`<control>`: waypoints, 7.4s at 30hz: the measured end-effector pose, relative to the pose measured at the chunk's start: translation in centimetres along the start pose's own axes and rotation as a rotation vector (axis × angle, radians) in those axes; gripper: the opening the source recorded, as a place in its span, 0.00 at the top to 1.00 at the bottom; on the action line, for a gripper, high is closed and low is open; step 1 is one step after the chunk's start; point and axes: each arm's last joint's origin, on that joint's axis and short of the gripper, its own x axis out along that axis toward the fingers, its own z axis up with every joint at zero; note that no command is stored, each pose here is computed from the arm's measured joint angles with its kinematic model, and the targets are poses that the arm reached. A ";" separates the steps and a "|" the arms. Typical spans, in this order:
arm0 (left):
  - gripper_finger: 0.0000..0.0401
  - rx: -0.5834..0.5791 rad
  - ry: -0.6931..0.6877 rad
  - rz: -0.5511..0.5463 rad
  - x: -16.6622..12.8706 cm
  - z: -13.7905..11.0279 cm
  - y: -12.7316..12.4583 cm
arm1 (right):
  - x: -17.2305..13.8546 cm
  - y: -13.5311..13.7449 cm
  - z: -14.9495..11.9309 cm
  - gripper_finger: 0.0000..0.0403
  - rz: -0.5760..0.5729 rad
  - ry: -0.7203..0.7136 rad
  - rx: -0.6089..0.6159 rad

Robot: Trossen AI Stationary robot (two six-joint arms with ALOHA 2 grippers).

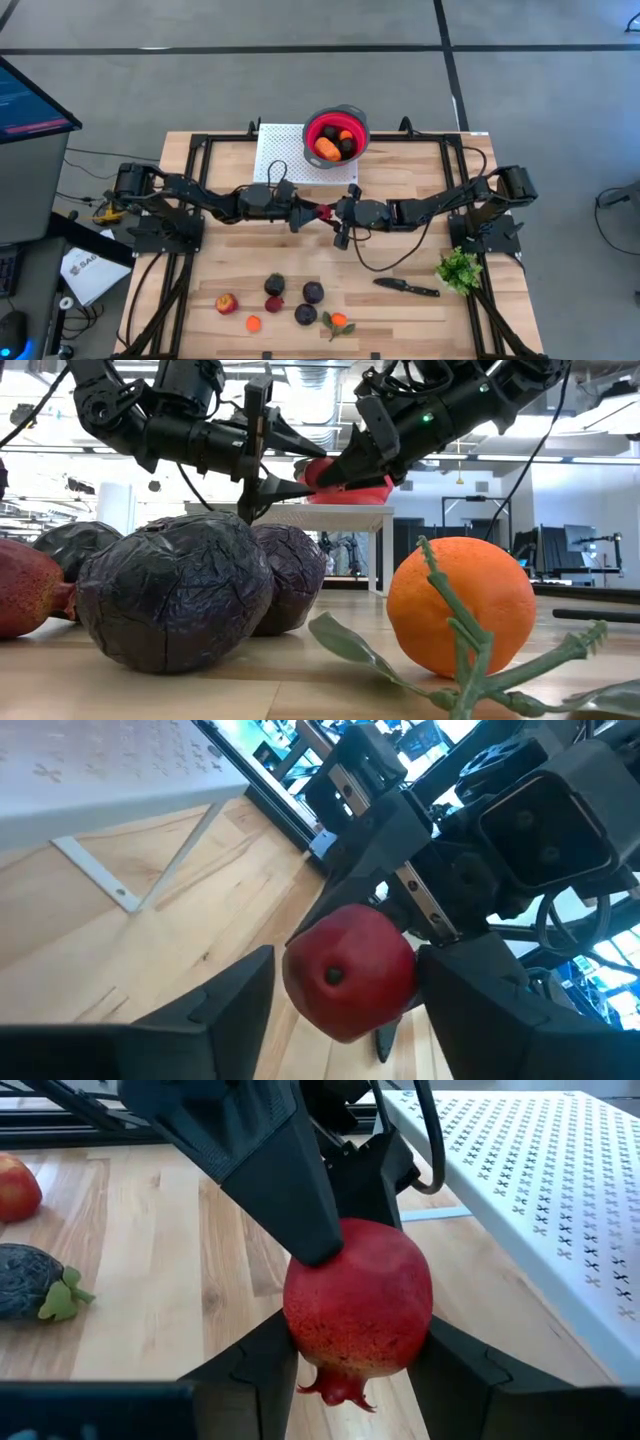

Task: Pick & Place Fruit
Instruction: Put the pomegranate into the red strainer on the shelf, then put the apple into the red strainer on the shelf

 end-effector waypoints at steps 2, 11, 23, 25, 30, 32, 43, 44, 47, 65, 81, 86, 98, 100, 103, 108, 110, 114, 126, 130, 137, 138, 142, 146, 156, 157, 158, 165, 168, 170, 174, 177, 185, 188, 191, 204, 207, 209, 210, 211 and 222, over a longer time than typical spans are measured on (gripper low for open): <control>0.36 -0.002 0.000 0.002 0.0 0.0 0.0 | 0.0 0.0 0.0 0.61 0.000 -0.003 0.002; 0.21 -0.020 -0.030 0.033 0.0 0.1 0.1 | 0.0 0.0 0.4 0.60 -0.002 -0.044 0.019; 0.62 0.047 -0.070 -0.002 0.0 0.4 -0.2 | 0.0 0.0 0.5 0.57 -0.009 -0.050 0.022; 0.65 0.049 -0.071 -0.003 0.0 0.4 -0.2 | -0.1 0.0 0.5 0.56 -0.008 -0.050 0.022; 0.64 0.051 -0.071 -0.004 0.0 0.4 -0.2 | -0.1 0.0 0.5 0.51 -0.003 -0.043 0.004; 0.61 0.051 -0.071 -0.003 0.0 0.4 -0.2 | -0.1 0.0 0.3 0.47 -0.001 -0.019 -0.017; 0.59 0.046 -0.062 -0.097 -0.1 0.9 -0.7 | -2.2 0.2 -0.9 0.32 -0.052 0.051 -0.102; 0.59 0.045 -0.051 -0.132 -0.2 1.1 -0.9 | -2.5 0.5 -1.2 0.32 -0.061 0.003 -0.107; 0.57 0.049 -0.042 -0.240 -0.3 1.4 -1.5 | -3.3 1.5 -0.9 0.32 -0.036 -0.195 -0.071; 0.55 0.028 -0.184 -0.441 -1.1 3.0 -3.1 | -4.7 3.2 5.0 0.33 -0.207 -0.444 -0.334; 0.50 0.024 -0.195 -0.443 -1.1 3.1 -3.1 | -4.1 2.9 5.2 0.64 -0.160 -0.395 -0.377; 0.39 0.073 -0.185 -0.442 -1.1 3.5 -2.6 | -4.2 2.9 4.9 0.65 -0.145 -0.353 -0.378; 0.23 0.189 -0.123 -0.336 -1.2 2.7 -0.5 | -9.9 -3.5 11.9 0.63 -0.225 -0.011 -0.117; 0.24 0.210 -0.122 -0.330 -1.3 2.6 -0.4 | -9.6 -5.8 13.6 0.63 -0.247 0.076 -0.078; 0.25 0.219 -0.119 -0.325 -1.4 2.4 -0.3 | -8.1 -9.5 15.4 0.63 -0.253 0.193 -0.033; 0.26 0.218 -0.115 -0.322 -1.5 2.4 -0.2 | -3.8 -15.7 16.2 0.63 -0.250 0.344 0.029; 0.26 0.218 -0.115 -0.322 -1.5 2.4 -0.2 | -2.3 -18.0 16.0 0.62 -0.288 0.407 0.055; 0.26 0.218 -0.115 -0.322 -1.5 2.4 -0.2 | 0.1 -21.4 15.2 0.60 -0.321 0.499 0.105; 0.26 0.218 -0.116 -0.322 -1.5 2.4 -0.2 | 2.2 -23.2 14.0 0.52 -0.270 0.577 0.168; 0.26 0.218 -0.115 -0.322 -1.5 2.4 -0.2 | 2.1 -23.2 14.0 0.46 -0.272 0.581 0.174; 0.26 0.218 -0.115 -0.322 -1.5 2.4 -0.2 | 2.2 -23.8 14.4 0.38 -0.300 0.532 0.167; 0.26 0.218 -0.115 -0.323 -1.5 2.4 -0.2 | 2.1 -23.8 14.6 0.38 -0.302 0.517 0.162; 0.26 0.206 -0.108 -0.329 -1.5 2.4 -0.2 | 0.4 -23.0 16.7 0.41 -0.342 0.413 0.092; 0.26 0.207 -0.090 -0.352 -1.5 2.1 -0.5 | -2.4 -20.1 19.3 0.46 -0.344 0.320 -0.021; 0.26 0.350 -0.056 -0.369 -2.6 1.8 -2.5 | -7.5 -9.2 14.7 0.65 -0.115 0.137 -0.118; 0.26 0.387 -0.047 -0.351 -2.9 1.8 -2.9 | -7.9 -8.2 13.7 0.67 -0.087 0.097 -0.105; 0.26 0.425 -0.032 -0.327 -3.4 1.8 -3.3 | -8.3 -7.2 12.6 0.68 -0.058 0.063 -0.090; 0.26 0.612 0.166 -0.102 -8.2 0.4 -6.5 | -9.5 -2.0 6.0 0.75 0.129 -0.083 -0.050; 0.26 0.576 0.312 0.005 -10.3 -0.4 -7.8 | -9.4 -0.9 4.8 0.76 0.170 -0.134 -0.046; 0.26 0.523 0.420 0.064 -11.5 -1.1 -8.6 | -9.1 -0.7 4.5 0.76 0.173 -0.160 -0.038; 0.26 0.373 0.639 0.146 -13.7 -3.0 -9.9 | -8.4 -1.2 4.2 0.76 0.146 -0.163 -0.034; 0.26 0.244 0.829 0.220 -15.3 -5.0 -10.1 | -7.7 -1.8 4.0 0.76 0.118 -0.141 -0.032; 0.26 -0.086 1.098 0.453 -17.7 -9.3 -10.9 | -5.8 -2.7 3.9 0.76 0.076 -0.177 -0.004; 0.26 -0.142 1.095 0.520 -17.9 -10.2 -11.0 | -5.0 -2.6 3.5 0.76 0.075 -0.170 -0.006; 0.26 -0.181 1.067 0.583 -17.7 -11.1 -10.9 | -4.4 -2.4 3.2 0.76 0.075 -0.173 -0.006; 0.26 -0.199 1.070 0.705 -16.5 -13.8 -10.1 | -4.2 -1.8 2.9 0.76 0.090 -0.168 -0.013; 0.26 -0.197 1.101 0.728 -16.4 -14.3 -10.0 | -4.2 -1.8 2.9 0.76 0.090 -0.164 -0.015; 0.26 -0.193 1.118 0.735 -16.4 -14.4 -9.9 | -4.2 -1.8 2.9 0.76 0.090 -0.163 -0.015; 0.27 -0.191 1.119 0.737 -16.4 -14.5 -9.9 | -4.2 -1.8 2.9 0.76 0.090 -0.162 -0.015; 0.27 -0.190 1.118 0.741 -16.3 -14.5 -9.8 | -4.2 -1.8 2.9 0.76 0.090 -0.163 -0.015; 0.47 -0.071 1.021 0.579 -11.5 -10.3 -8.5 | -6.0 -1.8 1.8 0.76 0.103 0.022 -0.075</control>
